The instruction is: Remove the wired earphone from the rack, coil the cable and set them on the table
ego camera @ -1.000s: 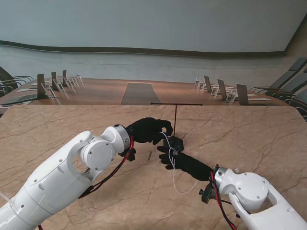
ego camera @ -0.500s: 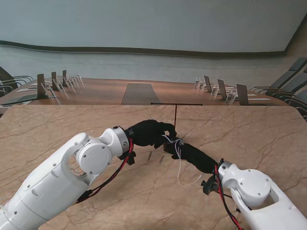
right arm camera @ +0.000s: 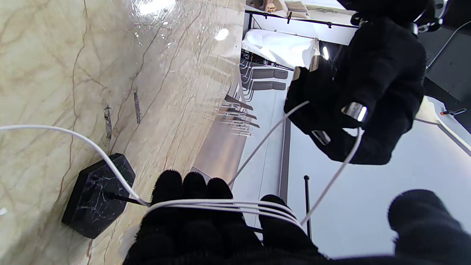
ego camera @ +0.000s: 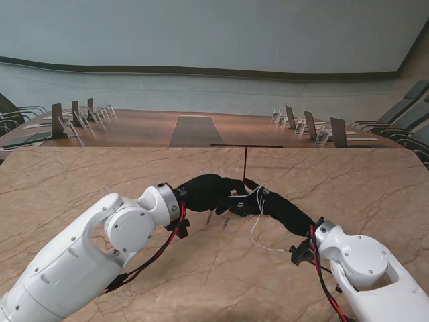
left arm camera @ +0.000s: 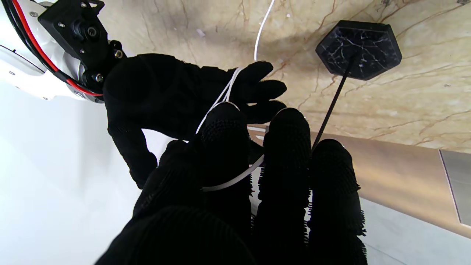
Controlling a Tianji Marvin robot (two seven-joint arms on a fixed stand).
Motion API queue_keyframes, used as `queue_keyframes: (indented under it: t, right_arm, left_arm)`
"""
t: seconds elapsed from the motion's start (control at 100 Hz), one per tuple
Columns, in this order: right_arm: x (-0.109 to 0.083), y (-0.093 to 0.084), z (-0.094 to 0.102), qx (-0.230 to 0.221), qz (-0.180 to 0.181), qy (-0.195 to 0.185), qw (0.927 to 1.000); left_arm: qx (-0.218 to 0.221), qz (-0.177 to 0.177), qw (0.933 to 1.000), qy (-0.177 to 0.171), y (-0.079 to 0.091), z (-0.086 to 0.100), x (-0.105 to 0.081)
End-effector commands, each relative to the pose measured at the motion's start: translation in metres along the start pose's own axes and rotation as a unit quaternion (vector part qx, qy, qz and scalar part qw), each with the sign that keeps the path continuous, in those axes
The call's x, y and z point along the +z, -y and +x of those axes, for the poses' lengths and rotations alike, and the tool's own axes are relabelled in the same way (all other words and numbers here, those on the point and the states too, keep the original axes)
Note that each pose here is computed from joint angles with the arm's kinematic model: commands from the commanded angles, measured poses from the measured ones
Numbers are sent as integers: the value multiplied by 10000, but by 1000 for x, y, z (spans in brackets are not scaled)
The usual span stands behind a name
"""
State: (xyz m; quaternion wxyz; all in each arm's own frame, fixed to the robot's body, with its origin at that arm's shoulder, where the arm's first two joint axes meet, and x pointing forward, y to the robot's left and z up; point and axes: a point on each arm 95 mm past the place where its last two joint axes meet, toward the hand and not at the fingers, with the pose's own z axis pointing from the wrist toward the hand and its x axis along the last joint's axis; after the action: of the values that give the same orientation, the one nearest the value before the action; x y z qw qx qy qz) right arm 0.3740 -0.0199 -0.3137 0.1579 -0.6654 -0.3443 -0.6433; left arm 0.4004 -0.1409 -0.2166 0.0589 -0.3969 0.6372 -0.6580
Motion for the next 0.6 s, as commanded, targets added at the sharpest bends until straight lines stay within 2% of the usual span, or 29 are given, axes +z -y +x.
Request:
queue_keyframes:
  t: [0.0, 0.25, 0.59]
  right_arm:
    - [-1, 1, 3, -21, -12, -54, 10000]
    - [-4, -7, 9, -89, -161, -184, 9997]
    - [-12, -12, 28, -330, -239, -570, 9975]
  left_arm:
    - [-58, -83, 9999, -8, -5, 1, 1]
    - [-96, -238, 9997, -54, -15, 4, 3]
    - [-197, -562, 9982, 10, -33, 1, 10]
